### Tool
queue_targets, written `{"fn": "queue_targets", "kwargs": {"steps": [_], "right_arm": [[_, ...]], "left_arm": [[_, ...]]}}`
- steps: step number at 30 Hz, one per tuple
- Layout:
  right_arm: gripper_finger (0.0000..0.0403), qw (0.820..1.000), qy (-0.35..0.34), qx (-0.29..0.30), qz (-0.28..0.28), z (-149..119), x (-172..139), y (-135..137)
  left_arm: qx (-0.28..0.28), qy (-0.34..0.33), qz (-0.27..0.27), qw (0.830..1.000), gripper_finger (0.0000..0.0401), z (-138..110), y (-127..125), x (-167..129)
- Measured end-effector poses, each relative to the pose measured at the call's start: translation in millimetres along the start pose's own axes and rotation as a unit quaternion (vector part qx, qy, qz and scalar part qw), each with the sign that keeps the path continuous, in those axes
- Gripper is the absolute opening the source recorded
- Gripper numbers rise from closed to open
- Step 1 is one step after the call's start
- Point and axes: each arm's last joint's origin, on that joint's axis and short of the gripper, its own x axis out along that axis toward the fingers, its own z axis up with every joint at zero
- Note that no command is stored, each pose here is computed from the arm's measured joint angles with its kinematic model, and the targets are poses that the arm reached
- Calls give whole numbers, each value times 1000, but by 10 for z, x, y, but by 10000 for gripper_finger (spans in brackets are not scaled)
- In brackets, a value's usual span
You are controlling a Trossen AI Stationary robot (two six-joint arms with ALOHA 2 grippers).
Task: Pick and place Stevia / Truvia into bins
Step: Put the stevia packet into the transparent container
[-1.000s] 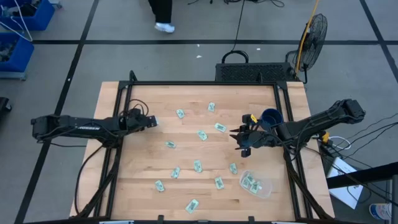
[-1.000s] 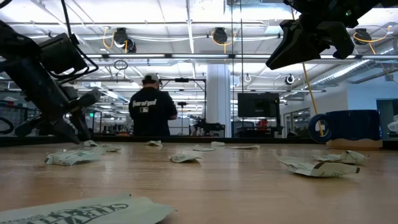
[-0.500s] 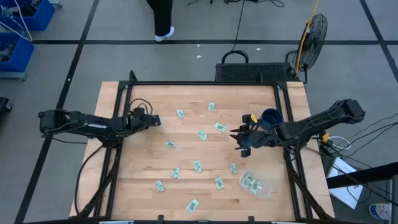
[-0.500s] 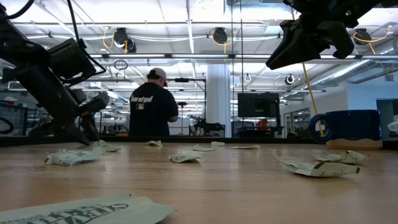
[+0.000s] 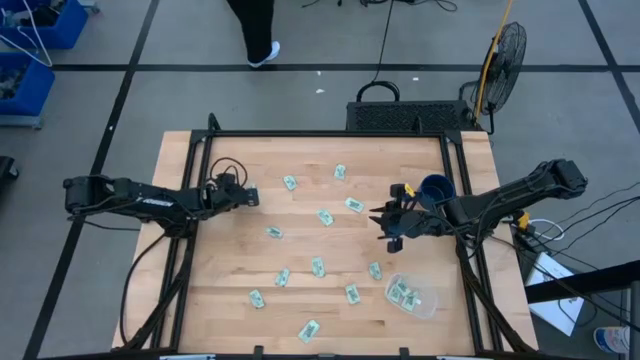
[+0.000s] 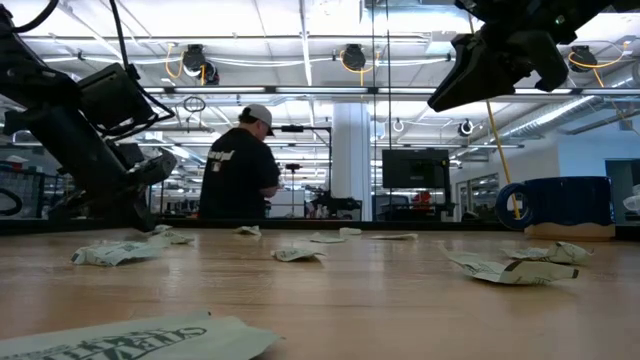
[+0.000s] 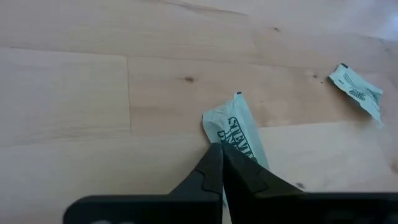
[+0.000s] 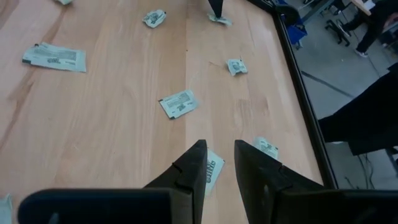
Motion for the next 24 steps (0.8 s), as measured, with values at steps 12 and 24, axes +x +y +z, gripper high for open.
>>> {"fn": "queue_targets", "kwargs": {"steps": [12,24], "right_arm": [[75,1000,0,2,0,0,0,0],[75,978,-8,207,-11,15,60,-41]], "left_arm": [[47,-24,-165,985,3,149,-332,-60],[169,-41,-270,947,1,242,-1001,-295]]}}
